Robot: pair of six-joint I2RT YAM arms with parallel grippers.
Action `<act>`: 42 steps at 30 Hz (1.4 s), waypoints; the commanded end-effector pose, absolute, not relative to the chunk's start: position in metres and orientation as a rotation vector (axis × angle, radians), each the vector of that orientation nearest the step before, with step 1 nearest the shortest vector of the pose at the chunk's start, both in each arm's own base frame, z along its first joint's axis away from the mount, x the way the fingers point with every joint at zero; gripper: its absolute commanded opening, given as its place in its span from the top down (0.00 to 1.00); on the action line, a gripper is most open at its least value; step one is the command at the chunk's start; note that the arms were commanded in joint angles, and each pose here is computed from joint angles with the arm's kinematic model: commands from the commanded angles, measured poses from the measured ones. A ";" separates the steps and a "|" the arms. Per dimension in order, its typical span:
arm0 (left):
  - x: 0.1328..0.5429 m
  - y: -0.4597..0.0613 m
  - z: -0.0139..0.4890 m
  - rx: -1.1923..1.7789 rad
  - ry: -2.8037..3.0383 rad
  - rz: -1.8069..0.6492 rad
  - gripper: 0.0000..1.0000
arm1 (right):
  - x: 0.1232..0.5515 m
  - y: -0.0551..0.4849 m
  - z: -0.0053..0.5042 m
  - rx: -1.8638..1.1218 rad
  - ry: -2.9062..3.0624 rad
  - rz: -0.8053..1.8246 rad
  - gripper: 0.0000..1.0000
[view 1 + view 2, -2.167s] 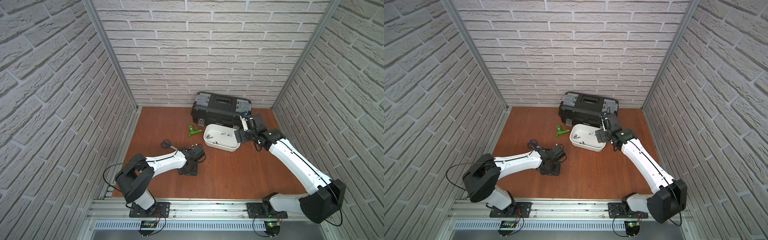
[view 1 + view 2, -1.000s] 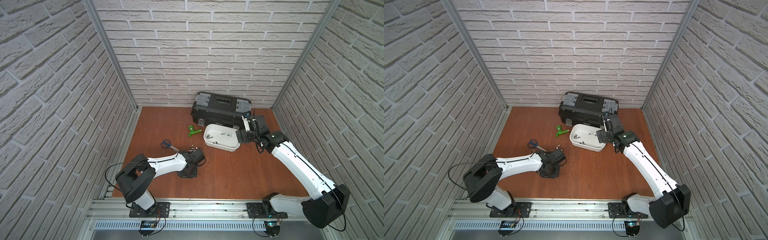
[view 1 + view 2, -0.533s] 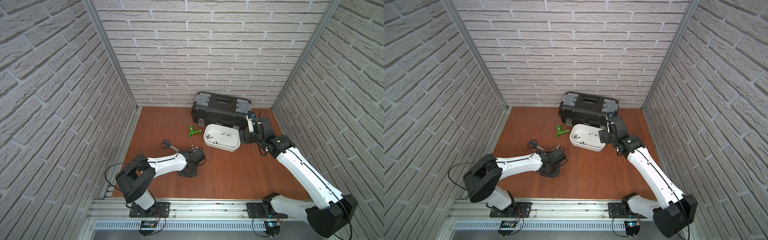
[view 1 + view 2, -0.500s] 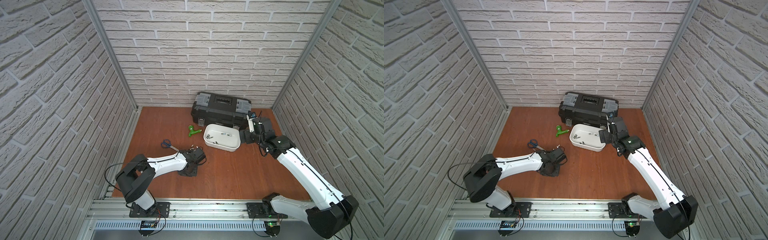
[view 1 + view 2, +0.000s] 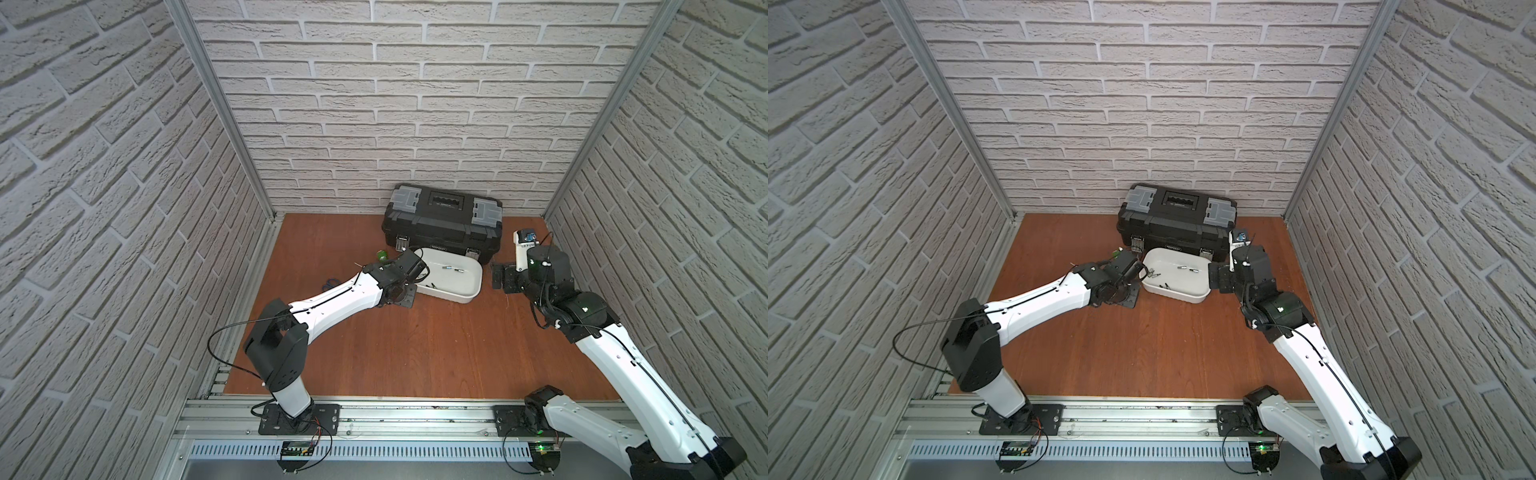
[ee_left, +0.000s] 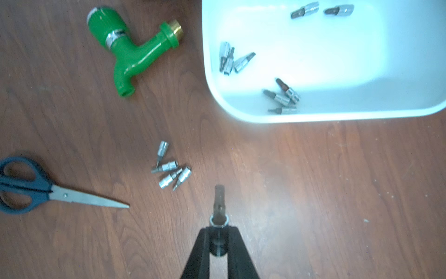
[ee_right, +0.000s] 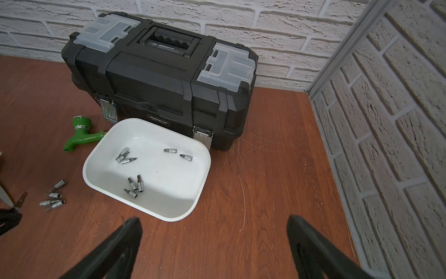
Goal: Put the bit on the desktop into the storage box
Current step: Place the screwdriver bit in the storage box.
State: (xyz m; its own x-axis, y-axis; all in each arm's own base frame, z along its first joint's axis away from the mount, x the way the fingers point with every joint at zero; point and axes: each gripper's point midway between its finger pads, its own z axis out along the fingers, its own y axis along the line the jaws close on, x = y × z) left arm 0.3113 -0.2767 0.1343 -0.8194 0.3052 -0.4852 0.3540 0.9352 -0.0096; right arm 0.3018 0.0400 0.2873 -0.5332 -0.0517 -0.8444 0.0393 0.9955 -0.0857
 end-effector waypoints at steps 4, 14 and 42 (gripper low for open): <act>0.357 -0.299 0.149 0.592 2.518 -0.199 0.94 | 0.298 0.034 0.299 0.053 2.067 -0.097 0.02; 0.398 -0.334 0.133 0.677 2.520 -0.255 0.95 | 0.294 0.032 0.299 0.059 2.074 -0.101 0.02; 0.426 -0.370 0.093 0.743 2.554 -0.336 0.75 | 0.292 0.029 0.292 0.045 2.096 -0.132 0.02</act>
State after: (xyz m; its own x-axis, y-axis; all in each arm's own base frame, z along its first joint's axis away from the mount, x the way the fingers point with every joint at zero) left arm 0.4215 -0.3674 0.0883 -0.7604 0.4404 -0.4774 0.5425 0.8348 -0.0940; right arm 0.2927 0.0344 0.2921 -0.5128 -0.0290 -0.8580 0.0622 0.9955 -0.0709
